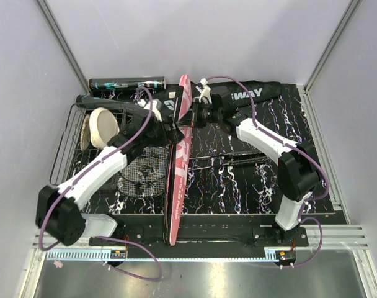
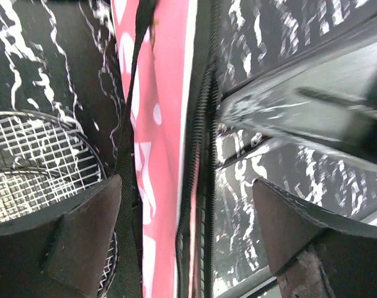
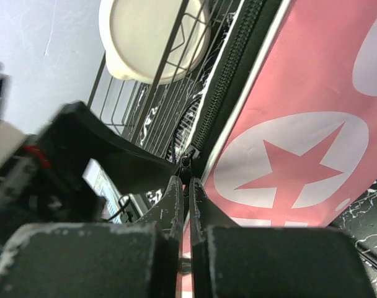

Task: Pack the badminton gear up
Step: Zip the racket bag at the center of the board.

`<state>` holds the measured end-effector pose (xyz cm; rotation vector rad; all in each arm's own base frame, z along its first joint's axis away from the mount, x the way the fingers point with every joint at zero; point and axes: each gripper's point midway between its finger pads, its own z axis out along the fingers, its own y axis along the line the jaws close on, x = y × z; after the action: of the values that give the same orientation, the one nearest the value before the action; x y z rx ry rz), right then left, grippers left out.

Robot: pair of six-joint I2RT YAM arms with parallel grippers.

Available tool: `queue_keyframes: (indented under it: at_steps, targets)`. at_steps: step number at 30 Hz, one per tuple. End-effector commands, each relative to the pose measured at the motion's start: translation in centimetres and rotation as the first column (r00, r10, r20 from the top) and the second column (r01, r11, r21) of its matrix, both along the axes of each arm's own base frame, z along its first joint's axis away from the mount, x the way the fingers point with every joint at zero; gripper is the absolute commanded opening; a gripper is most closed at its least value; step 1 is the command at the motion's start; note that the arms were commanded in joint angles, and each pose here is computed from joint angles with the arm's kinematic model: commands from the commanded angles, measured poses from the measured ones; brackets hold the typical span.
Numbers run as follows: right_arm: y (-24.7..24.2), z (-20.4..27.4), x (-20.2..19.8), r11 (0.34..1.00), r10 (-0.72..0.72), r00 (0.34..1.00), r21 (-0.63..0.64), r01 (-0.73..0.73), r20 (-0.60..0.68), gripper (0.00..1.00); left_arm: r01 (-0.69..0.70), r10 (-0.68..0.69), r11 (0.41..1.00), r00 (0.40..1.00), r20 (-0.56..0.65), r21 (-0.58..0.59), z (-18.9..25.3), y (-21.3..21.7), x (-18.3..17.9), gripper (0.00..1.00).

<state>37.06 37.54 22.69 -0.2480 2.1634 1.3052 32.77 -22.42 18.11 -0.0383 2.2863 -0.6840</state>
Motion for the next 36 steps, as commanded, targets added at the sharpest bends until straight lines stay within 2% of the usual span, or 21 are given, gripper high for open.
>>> queue_keyframes:
  at_steps: [1, 3, 4, 6, 9, 11, 14, 15, 16, 18, 19, 21, 22, 24, 25, 28, 31, 33, 35, 36]
  targets:
    - [0.9, 5.8, -2.1, 0.989, 0.114, 0.981, 0.081, -0.128, 0.157, 0.00, -0.091, 0.110, 0.992, 0.960, 0.258, -0.086, 8.9, 1.8, 2.3, 0.92]
    - [0.8, 5.8, -2.2, 0.988, 0.119, 0.980, 0.080, -0.133, 0.160, 0.00, -0.219, 0.223, 0.975, 0.944, 0.244, -0.043, 9.1, 3.6, 4.4, 0.93]
    - [0.8, 5.7, -2.4, 0.988, 0.120, 0.980, 0.078, -0.134, 0.159, 0.00, -0.243, 0.246, 0.969, 0.937, 0.247, -0.042, 10.2, 3.1, 6.6, 0.93]
    - [0.5, 6.1, -2.5, 0.988, 0.118, 0.978, 0.077, -0.133, 0.173, 0.00, -0.283, 0.276, 0.959, 0.935, 0.225, -0.001, 9.8, 3.0, 8.6, 0.93]
    - [0.1, 6.4, -2.8, 0.989, 0.120, 0.975, 0.062, -0.133, 0.186, 0.00, -0.319, 0.309, 0.948, 0.927, 0.212, 0.015, 9.7, 1.7, 12.3, 0.93]
    - [0.1, 6.7, -2.8, 0.989, 0.118, 0.975, 0.062, -0.132, 0.190, 0.00, -0.324, 0.309, 0.944, 0.932, 0.188, 0.056, 7.4, 1.1, 14.1, 0.92]
    - [0.2, 6.9, -2.8, 0.988, 0.121, 0.974, 0.066, -0.136, 0.193, 0.00, -0.301, 0.290, 0.952, 0.944, 0.156, 0.056, 6.4, -0.2, 15.6, 0.85]
    - [0.3, 6.8, -2.9, 0.988, 0.125, 0.974, 0.067, -0.140, 0.190, 0.00, -0.297, 0.286, 0.954, 0.942, 0.178, 0.036, 7.0, -0.6, 16.2, 0.80]
    - [0.3, 6.8, -3.0, 0.987, 0.127, 0.975, 0.069, -0.142, 0.185, 0.00, -0.291, 0.278, 0.955, 0.942, 0.186, 0.046, 6.5, -0.8, 16.8, 0.57]
    - [0.7, 6.5, -3.7, 0.985, 0.149, 0.972, 0.056, -0.162, 0.184, 0.00, -0.337, 0.319, 0.939, 0.924, 0.210, 0.061, 7.3, 0.2, 18.2, 0.30]
    - [0.8, 6.6, -4.1, 0.986, 0.153, 0.969, 0.036, -0.163, 0.192, 0.00, -0.364, 0.341, 0.928, 0.914, 0.220, 0.075, 7.7, 0.9, 18.6, 0.14]
    - [1.0, 5.8, -5.3, 0.986, 0.166, 0.966, -0.005, -0.169, 0.196, 0.00, -0.414, 0.381, 0.908, 0.879, 0.285, 0.060, 10.3, 1.7, 19.4, 0.07]
    - [1.5, 6.4, -6.8, 0.981, 0.189, 0.961, 0.001, -0.193, 0.201, 0.00, -0.417, 0.377, 0.907, 0.870, 0.318, 0.065, 11.3, 1.9, 19.6, 0.00]
    - [1.8, 6.1, -8.3, 0.979, 0.203, 0.960, -0.022, -0.203, 0.190, 0.00, -0.489, 0.438, 0.871, 0.818, 0.373, 0.050, 13.8, 3.2, 19.9, 0.00]
    - [2.0, 7.0, -9.9, 0.975, 0.219, 0.952, -0.020, -0.220, 0.214, 0.00, -0.500, 0.447, 0.865, 0.806, 0.387, 0.043, 14.5, 3.5, 20.0, 0.00]
    - [0.7, 7.3, -11.2, 0.982, 0.190, 0.960, -0.031, -0.188, 0.204, 0.00, -0.509, 0.464, 0.861, 0.778, 0.424, -0.007, 16.7, 4.3, 20.5, 0.00]
    - [-0.4, 6.5, -14.0, 0.979, 0.206, 0.962, -0.042, -0.201, 0.179, 0.00, -0.581, 0.514, 0.814, 0.715, 0.473, -0.007, 18.9, 6.7, 21.4, 0.00]
    - [-1.4, 4.1, -15.7, 0.979, 0.202, 0.970, -0.068, -0.194, 0.135, 0.00, -0.620, 0.554, 0.784, 0.670, 0.494, -0.039, 21.0, 8.4, 21.9, 0.00]
    - [-2.2, 1.9, -16.5, 0.980, 0.189, 0.978, -0.087, -0.182, 0.092, 0.00, -0.683, 0.621, 0.725, 0.597, 0.507, -0.085, 22.9, 11.3, 22.2, 0.00]
    - [-3.0, -0.7, -17.6, 0.975, 0.196, 0.980, -0.118, -0.189, 0.047, 0.00, -0.698, 0.638, 0.709, 0.573, 0.514, -0.102, 23.6, 12.2, 22.2, 0.00]
